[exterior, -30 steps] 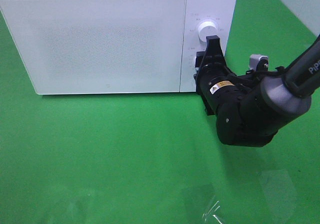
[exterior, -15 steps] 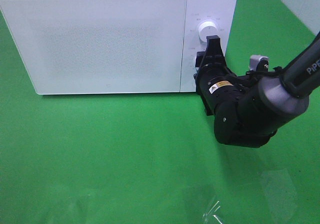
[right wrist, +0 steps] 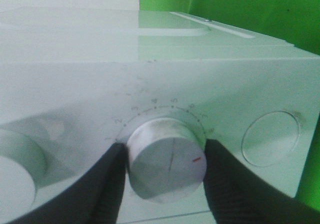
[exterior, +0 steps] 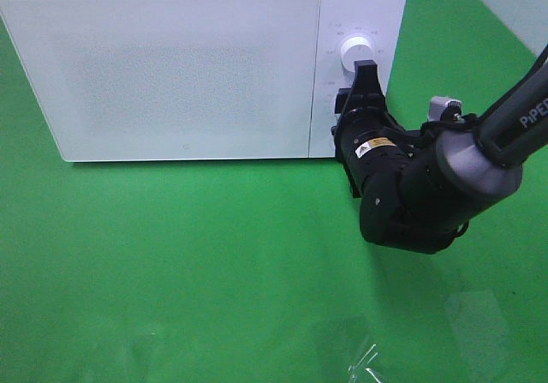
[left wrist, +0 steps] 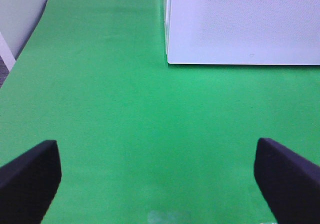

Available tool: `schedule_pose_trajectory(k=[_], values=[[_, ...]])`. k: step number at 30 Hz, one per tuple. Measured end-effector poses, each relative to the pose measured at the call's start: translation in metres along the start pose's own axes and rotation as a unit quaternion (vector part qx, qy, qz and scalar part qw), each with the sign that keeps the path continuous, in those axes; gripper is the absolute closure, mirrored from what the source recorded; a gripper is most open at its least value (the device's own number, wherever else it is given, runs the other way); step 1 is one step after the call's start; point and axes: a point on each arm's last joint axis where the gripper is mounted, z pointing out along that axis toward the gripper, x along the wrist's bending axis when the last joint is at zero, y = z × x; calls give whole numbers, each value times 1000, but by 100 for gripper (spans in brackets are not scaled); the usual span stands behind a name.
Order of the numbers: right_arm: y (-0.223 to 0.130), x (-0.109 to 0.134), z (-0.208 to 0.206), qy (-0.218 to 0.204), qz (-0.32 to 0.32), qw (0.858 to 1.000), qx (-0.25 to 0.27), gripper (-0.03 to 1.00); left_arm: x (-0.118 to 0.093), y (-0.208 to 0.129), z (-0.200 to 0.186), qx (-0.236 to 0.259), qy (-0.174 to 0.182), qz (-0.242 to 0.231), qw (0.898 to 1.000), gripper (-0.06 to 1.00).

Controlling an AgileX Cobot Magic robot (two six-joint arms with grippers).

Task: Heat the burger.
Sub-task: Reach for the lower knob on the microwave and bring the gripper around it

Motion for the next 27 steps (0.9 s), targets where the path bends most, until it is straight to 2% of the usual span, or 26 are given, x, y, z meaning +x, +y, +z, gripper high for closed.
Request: schedule_pose_trajectory(k=[4, 10, 15, 17, 22, 24, 27], values=[[4, -1, -4, 4, -4, 1000, -4, 46, 0, 0, 0, 0, 0, 0, 1000, -3], [13, 3, -21, 1, -17, 1000, 5, 32, 0, 0, 0, 0, 0, 0, 1000, -3], [20, 3, -34, -7, -33, 999, 16, 29, 0, 0, 0, 0, 0, 0, 1000, -3], [28, 6, -50, -26, -66, 997, 24, 29, 0, 0, 0, 0, 0, 0, 1000, -3], [33, 11, -61, -35, -107, 993, 36, 29, 0, 0, 0, 0, 0, 0, 1000, -3], [37, 25, -76, -39, -169, 983, 57, 28, 0, 0, 0, 0, 0, 0, 1000, -3], [38, 27, -79, -44, -188, 979, 63, 28, 0, 0, 0, 0, 0, 0, 1000, -3]])
